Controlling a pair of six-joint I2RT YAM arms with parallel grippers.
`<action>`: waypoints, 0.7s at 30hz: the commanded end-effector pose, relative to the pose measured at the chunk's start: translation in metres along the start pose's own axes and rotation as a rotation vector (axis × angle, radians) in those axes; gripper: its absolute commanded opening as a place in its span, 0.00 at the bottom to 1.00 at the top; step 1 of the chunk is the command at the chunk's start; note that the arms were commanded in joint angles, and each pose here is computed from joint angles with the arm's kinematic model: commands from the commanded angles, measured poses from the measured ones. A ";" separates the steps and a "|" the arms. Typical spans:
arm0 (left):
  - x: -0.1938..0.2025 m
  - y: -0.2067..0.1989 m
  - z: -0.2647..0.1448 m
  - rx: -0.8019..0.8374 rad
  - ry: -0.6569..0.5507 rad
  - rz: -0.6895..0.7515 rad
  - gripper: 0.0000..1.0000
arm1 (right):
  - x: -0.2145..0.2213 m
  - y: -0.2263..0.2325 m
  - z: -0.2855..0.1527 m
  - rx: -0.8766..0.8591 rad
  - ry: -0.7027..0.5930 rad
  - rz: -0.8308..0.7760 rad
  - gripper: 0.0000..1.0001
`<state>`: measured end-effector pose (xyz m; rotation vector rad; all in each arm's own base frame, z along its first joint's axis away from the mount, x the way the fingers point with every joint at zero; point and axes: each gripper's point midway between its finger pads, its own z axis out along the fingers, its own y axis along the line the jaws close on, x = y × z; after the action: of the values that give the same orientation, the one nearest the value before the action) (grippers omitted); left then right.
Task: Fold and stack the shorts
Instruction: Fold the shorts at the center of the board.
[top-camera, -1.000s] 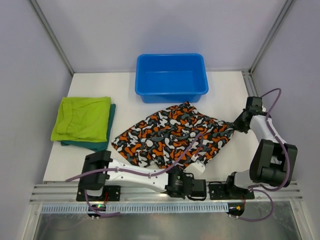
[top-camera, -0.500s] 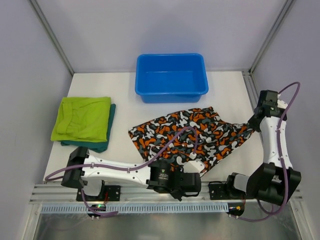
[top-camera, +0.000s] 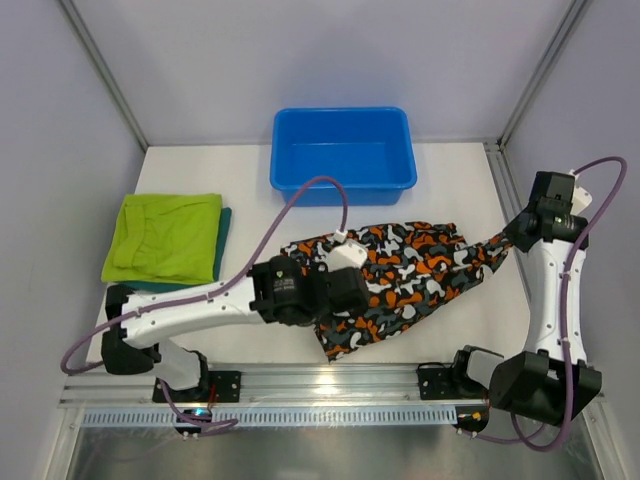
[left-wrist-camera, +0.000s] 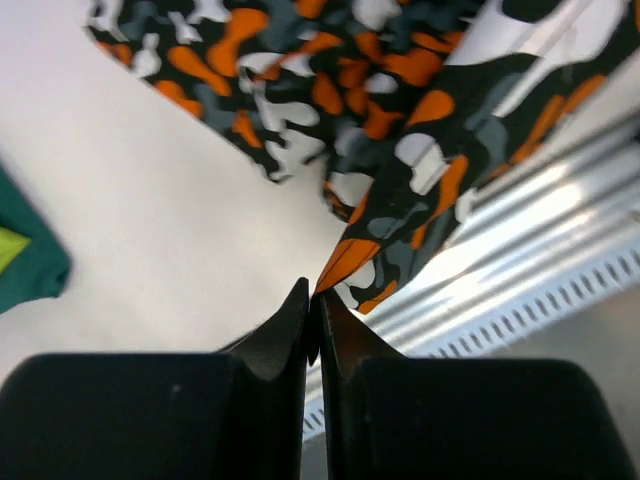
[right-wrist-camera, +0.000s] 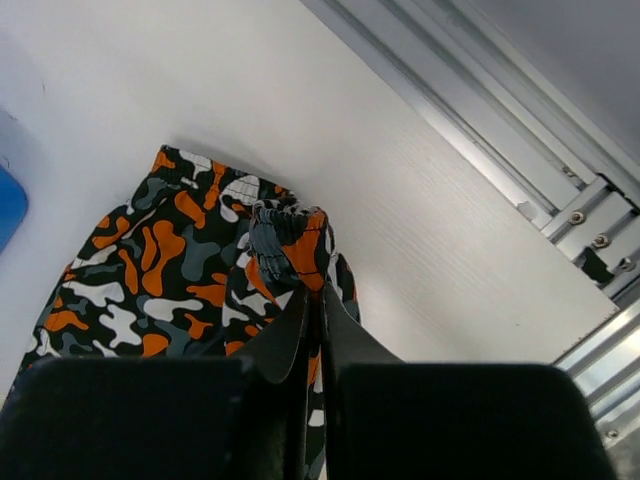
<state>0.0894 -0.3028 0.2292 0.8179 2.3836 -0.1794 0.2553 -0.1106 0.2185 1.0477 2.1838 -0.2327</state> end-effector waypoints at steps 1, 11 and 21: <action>-0.002 0.074 0.008 -0.190 0.050 0.112 0.07 | -0.011 0.022 0.014 -0.075 -0.013 0.044 0.04; -0.075 0.168 0.083 -0.394 0.025 0.061 0.00 | 0.003 0.096 0.059 -0.229 0.076 -0.006 0.04; -0.058 0.249 0.180 -0.424 0.197 -0.113 0.25 | 0.028 0.162 0.128 -0.342 0.239 -0.150 0.21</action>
<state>0.3428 -0.1917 0.1403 0.5441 2.5293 0.3917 0.3931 -0.0559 0.1152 0.8951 2.4405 0.0896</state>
